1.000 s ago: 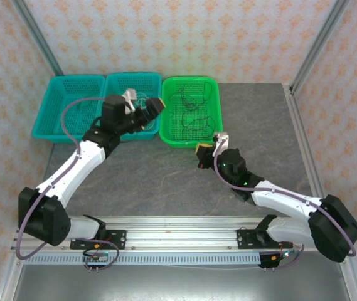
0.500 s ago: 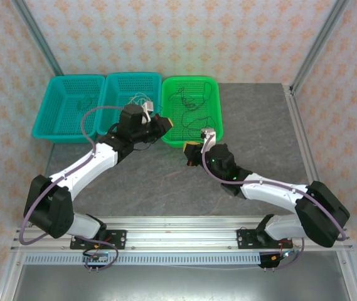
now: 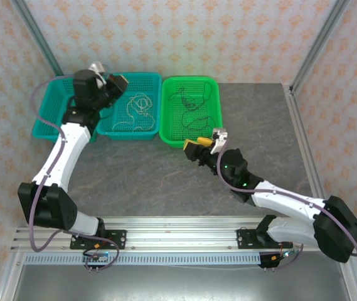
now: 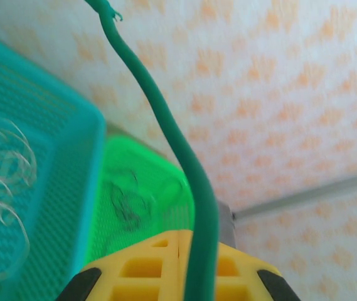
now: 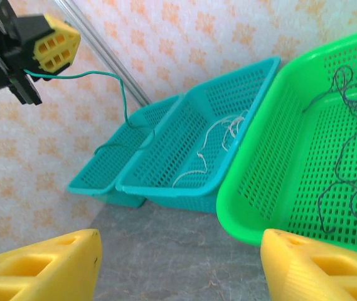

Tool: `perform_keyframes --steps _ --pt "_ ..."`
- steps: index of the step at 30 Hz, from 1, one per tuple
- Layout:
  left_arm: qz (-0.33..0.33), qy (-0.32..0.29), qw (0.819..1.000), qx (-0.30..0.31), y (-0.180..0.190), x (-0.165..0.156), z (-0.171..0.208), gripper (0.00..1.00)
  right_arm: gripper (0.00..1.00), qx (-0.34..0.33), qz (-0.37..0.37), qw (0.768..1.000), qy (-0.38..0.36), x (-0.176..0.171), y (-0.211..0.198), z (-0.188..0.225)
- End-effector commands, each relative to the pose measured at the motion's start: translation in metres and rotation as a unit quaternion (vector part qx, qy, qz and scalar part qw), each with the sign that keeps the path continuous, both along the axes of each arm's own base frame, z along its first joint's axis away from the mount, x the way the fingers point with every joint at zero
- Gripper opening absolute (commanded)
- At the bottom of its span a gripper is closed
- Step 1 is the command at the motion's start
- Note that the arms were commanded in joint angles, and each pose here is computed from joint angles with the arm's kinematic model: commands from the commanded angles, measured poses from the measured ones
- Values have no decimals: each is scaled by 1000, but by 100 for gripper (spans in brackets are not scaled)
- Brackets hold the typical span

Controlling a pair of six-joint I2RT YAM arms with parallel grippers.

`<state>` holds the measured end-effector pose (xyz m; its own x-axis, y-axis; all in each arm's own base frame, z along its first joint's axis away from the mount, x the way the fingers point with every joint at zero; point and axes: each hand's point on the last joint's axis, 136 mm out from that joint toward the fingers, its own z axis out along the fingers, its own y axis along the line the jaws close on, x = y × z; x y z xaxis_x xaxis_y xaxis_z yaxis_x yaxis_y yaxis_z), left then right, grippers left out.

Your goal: Untangle the cables

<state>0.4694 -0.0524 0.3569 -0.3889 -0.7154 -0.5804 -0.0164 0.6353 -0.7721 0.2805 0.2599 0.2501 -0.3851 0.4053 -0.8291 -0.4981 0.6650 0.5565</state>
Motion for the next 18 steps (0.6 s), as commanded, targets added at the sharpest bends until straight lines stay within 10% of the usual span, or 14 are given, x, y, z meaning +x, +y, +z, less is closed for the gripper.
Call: perform_keyframes --steps 1,7,18 --pt "50 14 999 10 51 18 3 0 68 3 -13 1000 -12 -4 -9 5" --pt "134 93 979 123 141 50 -12 0 73 0 -35 999 -20 -11 -28 1" --pt "204 232 940 146 252 75 -123 0 73 1 -45 999 -15 -26 -48 -3"
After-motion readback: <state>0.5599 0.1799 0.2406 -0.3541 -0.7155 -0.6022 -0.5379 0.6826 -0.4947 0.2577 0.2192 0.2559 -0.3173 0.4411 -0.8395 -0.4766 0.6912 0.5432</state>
